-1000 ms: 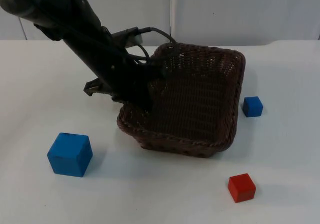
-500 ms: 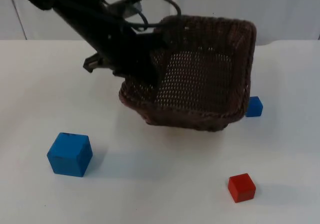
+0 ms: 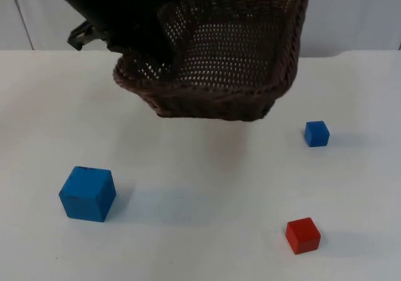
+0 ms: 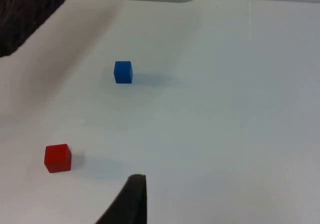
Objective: Pick up the basket with the left hand and place the largest block into the basket with the right hand.
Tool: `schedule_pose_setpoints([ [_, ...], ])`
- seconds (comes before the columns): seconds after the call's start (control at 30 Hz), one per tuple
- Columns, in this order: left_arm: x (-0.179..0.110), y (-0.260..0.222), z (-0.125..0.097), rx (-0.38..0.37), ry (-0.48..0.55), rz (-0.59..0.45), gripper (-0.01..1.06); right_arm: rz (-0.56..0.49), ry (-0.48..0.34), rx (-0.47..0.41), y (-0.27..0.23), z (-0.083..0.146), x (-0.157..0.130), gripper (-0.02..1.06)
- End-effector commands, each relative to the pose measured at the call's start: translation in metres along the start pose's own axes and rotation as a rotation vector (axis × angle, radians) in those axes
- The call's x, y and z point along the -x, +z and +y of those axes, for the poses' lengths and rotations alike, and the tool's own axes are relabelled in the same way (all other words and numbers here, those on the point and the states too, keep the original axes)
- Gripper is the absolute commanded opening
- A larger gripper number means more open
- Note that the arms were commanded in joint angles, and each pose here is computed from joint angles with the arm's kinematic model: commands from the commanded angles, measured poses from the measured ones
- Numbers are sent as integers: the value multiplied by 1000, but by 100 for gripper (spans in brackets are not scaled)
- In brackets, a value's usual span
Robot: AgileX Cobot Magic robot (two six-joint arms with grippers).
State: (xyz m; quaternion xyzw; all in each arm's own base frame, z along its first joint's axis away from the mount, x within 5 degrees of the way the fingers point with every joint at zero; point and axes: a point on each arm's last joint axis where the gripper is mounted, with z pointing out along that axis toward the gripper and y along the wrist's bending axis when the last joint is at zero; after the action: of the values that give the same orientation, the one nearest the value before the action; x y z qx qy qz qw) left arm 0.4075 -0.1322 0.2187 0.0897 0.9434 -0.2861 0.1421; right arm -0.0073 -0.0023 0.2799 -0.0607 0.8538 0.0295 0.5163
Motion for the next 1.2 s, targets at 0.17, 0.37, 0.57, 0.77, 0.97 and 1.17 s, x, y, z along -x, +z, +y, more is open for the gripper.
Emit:
schedule_pose_setpoints([
  [0.17,-2,-27,-1,-48,-33,12,0,-7,-10,-1,0,0,0,105],
  [0.37,-2,-51,-7,-32,-1,-26,0,-7,-10,-1,0,0,0,105],
  [0.57,-2,-70,-13,-14,-22,-65,0,-7,-10,-1,0,0,0,105],
  [0.77,0,-74,-7,0,-42,-95,0,-7,-10,-1,0,0,0,105],
  [0.97,1,-74,-7,-3,-46,-105,0,-7,-10,-1,0,0,0,105],
  [1.17,1,-74,-7,-1,-45,-105,0,-13,12,40,0,4,1,105],
])
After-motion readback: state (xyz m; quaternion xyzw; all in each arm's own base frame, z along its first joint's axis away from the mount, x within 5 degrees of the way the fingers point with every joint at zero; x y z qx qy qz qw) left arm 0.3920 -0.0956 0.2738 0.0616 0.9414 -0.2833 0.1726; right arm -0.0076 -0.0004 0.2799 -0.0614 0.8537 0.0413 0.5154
